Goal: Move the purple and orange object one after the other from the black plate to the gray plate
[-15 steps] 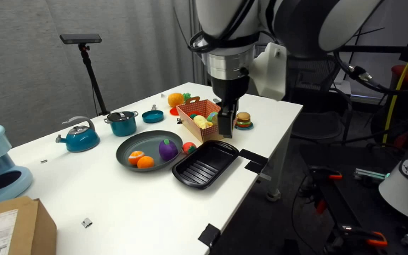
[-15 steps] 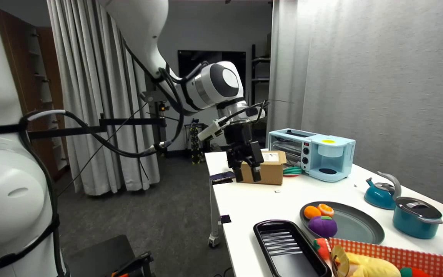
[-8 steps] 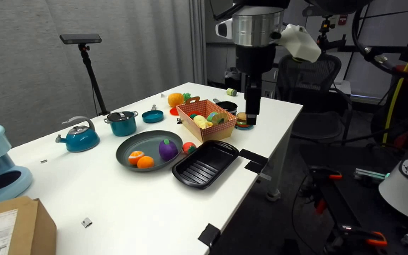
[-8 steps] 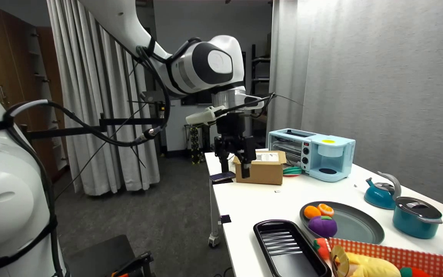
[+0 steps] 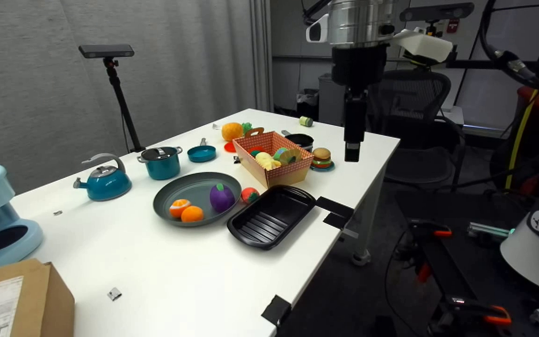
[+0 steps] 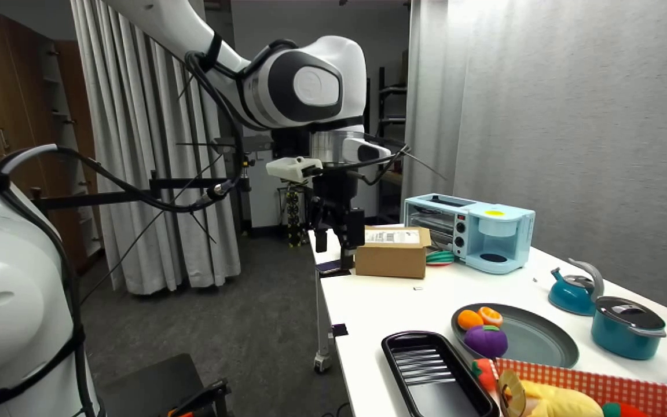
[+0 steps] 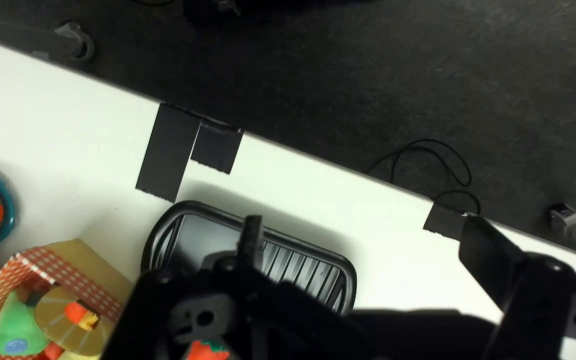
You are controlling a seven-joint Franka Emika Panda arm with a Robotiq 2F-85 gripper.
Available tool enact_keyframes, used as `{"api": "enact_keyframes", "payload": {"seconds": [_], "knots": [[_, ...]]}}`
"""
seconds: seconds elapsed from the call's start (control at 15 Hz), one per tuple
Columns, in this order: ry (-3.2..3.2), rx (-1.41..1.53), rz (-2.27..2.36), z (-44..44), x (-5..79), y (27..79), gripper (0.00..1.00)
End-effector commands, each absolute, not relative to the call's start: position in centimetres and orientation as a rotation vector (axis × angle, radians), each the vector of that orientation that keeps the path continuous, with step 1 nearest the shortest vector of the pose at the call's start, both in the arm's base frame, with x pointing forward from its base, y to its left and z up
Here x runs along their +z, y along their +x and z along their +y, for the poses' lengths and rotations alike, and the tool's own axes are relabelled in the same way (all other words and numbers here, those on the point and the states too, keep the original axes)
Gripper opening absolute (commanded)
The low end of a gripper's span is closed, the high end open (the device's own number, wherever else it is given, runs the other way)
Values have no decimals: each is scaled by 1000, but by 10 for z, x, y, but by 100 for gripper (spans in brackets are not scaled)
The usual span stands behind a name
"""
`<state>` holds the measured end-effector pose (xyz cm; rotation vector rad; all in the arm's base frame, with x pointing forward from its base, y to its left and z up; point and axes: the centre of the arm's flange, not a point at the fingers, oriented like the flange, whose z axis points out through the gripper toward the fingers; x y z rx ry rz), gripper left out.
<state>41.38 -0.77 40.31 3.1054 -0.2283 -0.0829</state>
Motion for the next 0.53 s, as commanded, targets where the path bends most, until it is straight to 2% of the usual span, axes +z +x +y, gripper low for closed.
{"api": "enact_keyframes", "payload": {"seconds": [0.0, 0.47], "knots": [[3111, -129, -258, -8, 401, 410, 100], [3108, -191, -297, -11, 398, 405, 100]]}}
